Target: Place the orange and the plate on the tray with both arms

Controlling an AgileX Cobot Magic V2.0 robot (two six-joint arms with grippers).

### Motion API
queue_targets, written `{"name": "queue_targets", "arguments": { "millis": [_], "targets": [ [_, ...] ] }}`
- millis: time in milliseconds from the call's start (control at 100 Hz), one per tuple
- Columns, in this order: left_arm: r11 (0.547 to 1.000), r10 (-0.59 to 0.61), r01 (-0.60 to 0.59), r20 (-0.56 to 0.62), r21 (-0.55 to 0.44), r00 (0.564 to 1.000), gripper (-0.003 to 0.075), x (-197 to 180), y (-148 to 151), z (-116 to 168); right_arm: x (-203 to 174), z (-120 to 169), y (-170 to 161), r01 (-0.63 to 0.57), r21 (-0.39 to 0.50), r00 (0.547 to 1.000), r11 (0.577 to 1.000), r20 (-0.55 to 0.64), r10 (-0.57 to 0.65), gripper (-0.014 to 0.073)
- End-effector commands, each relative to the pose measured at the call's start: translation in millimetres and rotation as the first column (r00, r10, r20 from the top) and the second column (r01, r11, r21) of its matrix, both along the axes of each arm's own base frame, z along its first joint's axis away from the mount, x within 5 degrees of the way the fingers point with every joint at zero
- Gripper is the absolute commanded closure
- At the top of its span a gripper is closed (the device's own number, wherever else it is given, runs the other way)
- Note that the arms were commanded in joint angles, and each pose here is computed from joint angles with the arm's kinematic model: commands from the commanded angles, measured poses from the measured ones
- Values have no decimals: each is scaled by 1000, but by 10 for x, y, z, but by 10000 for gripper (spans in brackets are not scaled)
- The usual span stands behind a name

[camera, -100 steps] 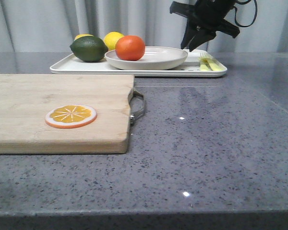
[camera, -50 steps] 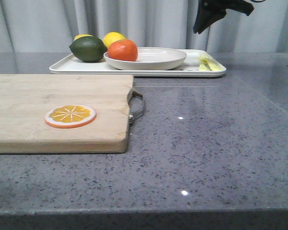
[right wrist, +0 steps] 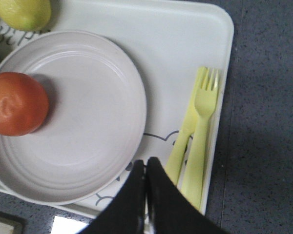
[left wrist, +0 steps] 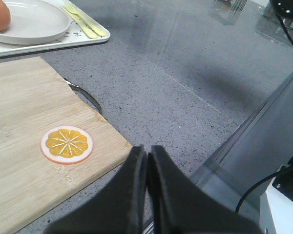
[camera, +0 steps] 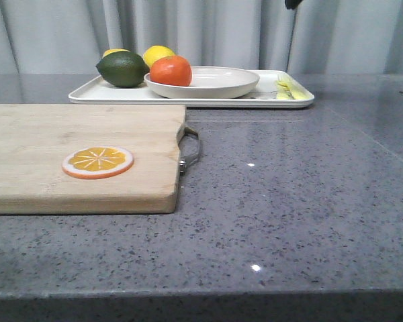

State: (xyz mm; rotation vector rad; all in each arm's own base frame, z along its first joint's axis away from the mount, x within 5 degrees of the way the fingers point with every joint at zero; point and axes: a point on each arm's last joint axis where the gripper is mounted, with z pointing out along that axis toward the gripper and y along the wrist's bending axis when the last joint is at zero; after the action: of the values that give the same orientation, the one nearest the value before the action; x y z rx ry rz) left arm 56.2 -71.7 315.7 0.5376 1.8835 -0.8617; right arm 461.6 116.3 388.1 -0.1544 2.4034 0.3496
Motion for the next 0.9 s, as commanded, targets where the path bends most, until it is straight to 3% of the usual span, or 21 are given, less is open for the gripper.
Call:
{"name": "queue_targets", "arguments": {
  "millis": [0,340,600,890],
  "targets": [
    [997,13,-9,48,-74,999,741,15,-7,140,-388,518,-49,-19,-19,997,1000,69,20,662],
    [997,12,-9,47,-73,999,741,14,-7,139,-863,845,-165,-20,-20,994,1000,110,22,662],
    [997,12,-9,47,-73,999,741,14,-7,139,-1328,1021,-282,-20,-10,974,1000,226,21,662],
    [997,13,-8,55,-81,998,741,-2,9,149,-1824,820,-409,-20,-24,962,999,273,26,662]
  ]
}}
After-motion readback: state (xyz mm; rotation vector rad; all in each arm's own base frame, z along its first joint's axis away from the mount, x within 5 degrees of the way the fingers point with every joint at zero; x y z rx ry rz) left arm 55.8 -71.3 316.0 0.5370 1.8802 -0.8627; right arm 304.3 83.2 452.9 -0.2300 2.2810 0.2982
